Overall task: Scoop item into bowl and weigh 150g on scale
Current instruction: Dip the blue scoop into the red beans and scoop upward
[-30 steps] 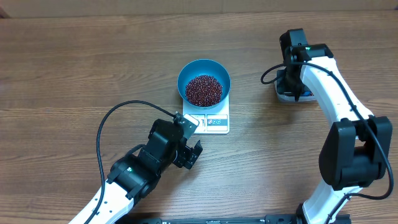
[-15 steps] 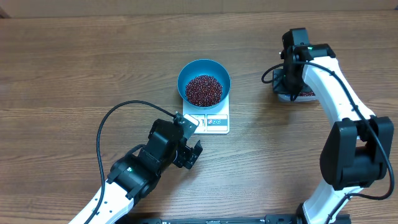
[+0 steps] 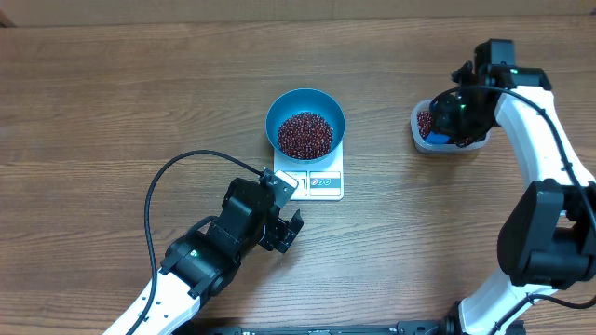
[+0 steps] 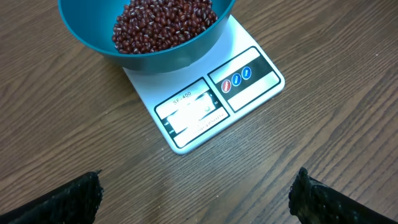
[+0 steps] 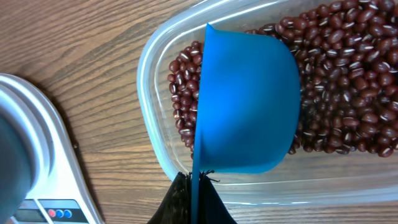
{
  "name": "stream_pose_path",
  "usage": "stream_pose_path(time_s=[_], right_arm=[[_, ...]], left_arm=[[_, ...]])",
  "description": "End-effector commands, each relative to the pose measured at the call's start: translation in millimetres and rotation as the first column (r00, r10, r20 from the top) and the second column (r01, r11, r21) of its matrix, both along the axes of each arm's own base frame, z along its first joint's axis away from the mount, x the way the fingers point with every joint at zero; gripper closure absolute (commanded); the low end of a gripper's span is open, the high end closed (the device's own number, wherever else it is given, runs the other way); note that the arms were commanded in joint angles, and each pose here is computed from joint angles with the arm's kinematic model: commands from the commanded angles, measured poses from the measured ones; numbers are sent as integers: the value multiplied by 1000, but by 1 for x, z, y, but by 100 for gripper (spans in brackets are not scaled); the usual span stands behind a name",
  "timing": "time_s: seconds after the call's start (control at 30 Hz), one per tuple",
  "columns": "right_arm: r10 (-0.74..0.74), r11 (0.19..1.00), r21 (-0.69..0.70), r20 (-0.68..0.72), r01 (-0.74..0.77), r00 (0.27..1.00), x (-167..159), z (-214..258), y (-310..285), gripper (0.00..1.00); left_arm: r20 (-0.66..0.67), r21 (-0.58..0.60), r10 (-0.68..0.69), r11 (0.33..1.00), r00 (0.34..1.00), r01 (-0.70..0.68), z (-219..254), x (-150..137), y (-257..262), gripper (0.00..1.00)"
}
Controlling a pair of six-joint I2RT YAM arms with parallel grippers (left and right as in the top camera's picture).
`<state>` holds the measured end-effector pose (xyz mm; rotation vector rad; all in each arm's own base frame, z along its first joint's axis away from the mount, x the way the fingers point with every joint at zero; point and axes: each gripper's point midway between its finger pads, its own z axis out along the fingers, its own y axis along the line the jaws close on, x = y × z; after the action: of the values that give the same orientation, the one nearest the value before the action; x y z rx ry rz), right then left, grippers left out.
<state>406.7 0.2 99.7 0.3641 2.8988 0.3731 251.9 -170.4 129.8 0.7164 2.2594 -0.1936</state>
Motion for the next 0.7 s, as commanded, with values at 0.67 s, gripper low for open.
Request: stream_pose_path(time_s=[0.67], right_arm=[[-101,955,285,51,83,994,-15,31,-43,96]], left_arm=[[-4,9,13,1000,1000,-13,-4,1,3,0]])
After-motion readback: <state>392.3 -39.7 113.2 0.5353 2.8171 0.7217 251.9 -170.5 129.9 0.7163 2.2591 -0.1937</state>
